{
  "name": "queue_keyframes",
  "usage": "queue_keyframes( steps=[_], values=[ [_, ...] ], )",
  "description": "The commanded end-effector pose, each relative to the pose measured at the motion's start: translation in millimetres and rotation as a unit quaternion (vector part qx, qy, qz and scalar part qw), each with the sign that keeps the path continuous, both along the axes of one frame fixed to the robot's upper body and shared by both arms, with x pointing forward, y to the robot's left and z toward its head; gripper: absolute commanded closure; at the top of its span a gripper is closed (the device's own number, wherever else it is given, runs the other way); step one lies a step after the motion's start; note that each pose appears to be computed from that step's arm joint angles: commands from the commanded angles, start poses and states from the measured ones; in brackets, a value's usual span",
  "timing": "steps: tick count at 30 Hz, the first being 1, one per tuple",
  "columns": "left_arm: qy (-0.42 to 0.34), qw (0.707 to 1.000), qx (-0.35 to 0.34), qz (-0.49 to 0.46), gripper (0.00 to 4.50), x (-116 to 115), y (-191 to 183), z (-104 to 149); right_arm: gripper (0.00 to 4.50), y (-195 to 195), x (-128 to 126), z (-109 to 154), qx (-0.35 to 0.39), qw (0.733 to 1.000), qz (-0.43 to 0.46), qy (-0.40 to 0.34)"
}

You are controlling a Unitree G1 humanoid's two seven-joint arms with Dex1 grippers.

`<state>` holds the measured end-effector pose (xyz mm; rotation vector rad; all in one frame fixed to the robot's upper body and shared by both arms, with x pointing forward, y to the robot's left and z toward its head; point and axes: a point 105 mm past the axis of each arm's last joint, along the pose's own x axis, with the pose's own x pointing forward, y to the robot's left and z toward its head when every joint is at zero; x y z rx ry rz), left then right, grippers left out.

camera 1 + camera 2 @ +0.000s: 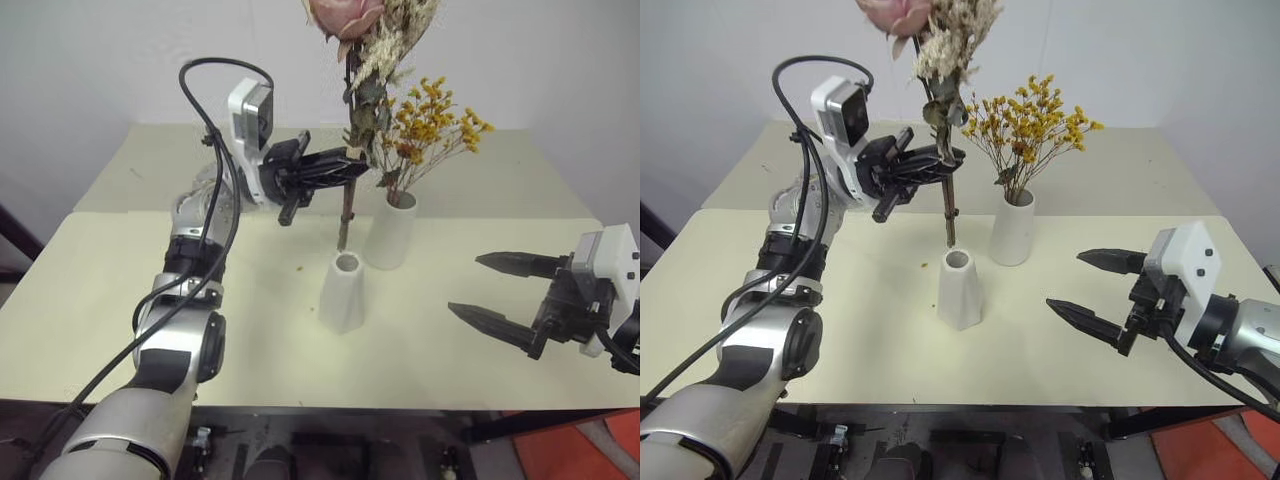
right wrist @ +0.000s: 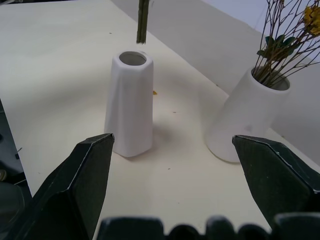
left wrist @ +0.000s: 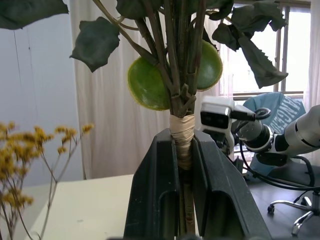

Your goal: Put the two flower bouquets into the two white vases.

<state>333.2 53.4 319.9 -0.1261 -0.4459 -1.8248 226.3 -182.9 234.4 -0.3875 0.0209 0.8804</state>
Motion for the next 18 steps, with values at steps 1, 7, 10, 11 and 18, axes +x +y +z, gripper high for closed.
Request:
queue_keyframes(
  steps=[1,7,10,11,18],
  values=[
    [-0.01,1.0,-0.02,-0.009,4.38,-5.2,0.2,13.7,0.0,1.9,-1.3,8.8,-0.001,1.0,0.003,-0.03],
    [0.006,1.0,-0.021,-0.018,4.38,-6.7,-5.3,9.1,0.0,2.2,-0.8,8.0,-0.002,1.0,0.001,-0.03],
    [0.015,0.999,-0.017,-0.025,4.38,-7.7,-8.5,4.3,0.0,2.1,-1.5,7.1,-0.003,1.0,0.001,-0.029],
    [0.019,0.999,-0.016,-0.026,4.38,-7.8,-9.3,2.8,0.0,2.2,-1.7,7.0,-0.003,1.0,0.001,-0.029],
    [0.038,0.999,-0.015,-0.032,4.38,-10.1,-8.7,-5.8,0.0,3.0,-3.0,6.8,-0.002,1.0,0.001,-0.027]
  ],
)
